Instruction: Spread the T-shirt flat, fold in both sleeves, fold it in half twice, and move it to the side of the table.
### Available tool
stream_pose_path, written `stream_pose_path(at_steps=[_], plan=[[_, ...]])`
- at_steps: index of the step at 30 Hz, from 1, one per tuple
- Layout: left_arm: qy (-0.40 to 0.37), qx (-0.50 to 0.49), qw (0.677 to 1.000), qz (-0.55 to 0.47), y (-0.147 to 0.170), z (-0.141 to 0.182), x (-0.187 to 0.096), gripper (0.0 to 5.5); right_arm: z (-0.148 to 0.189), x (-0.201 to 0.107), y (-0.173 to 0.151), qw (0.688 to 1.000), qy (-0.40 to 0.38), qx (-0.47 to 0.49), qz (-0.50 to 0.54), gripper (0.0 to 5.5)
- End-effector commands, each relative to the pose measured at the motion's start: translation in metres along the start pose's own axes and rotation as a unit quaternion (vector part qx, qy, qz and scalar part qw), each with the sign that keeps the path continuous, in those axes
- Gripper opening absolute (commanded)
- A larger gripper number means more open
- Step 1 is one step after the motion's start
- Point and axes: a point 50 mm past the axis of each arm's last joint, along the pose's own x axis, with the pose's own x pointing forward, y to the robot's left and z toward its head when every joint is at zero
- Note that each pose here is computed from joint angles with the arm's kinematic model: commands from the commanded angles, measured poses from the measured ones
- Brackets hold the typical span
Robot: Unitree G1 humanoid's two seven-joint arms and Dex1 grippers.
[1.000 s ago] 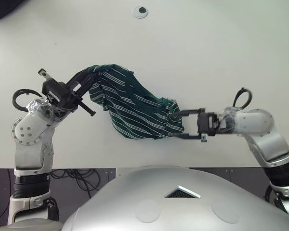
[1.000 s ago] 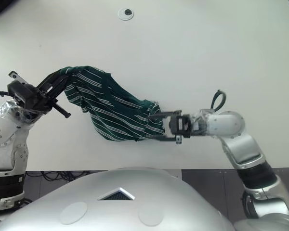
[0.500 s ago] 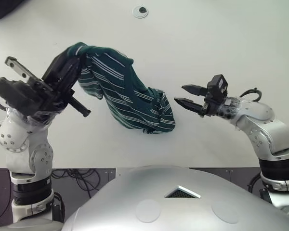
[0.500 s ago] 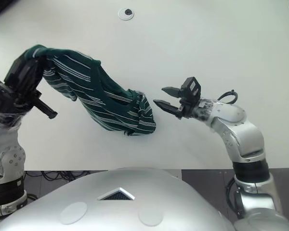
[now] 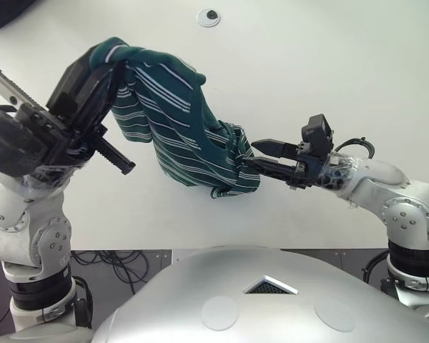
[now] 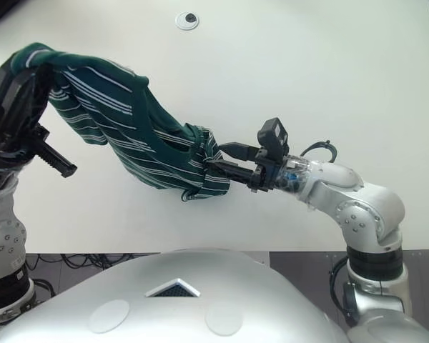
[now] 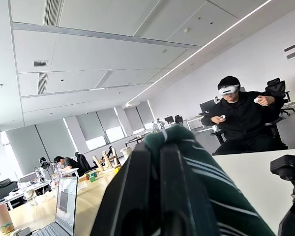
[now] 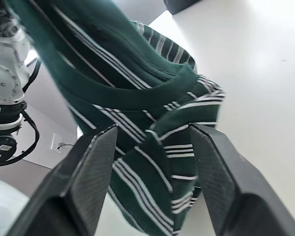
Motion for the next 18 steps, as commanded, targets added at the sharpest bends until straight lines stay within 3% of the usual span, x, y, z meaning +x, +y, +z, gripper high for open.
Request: stream_pose_path(at_steps=[1, 9, 18], plan=[[0.006, 0.010, 1.000, -0.012, -0.0022, 0.0028, 0.0000, 0.02, -0.0043, 0.0053, 0.0032, 1.000, 0.008, -0.005, -0.018, 2.65], [0.004, 0.011, 1.000, -0.016, -0.0078, 0.0064, -0.0020, 0.02, -0.0084, 0.0137, -0.0004, 0.998, 0.024, -0.027, -0.057, 2.65], [0.005, 0.012, 1.000, -0.014, -0.0092, 0.0053, -0.0050, 0.00, -0.0102, 0.0140, -0.0001, 0.998, 0.030, -0.026, -0.055, 1.04]])
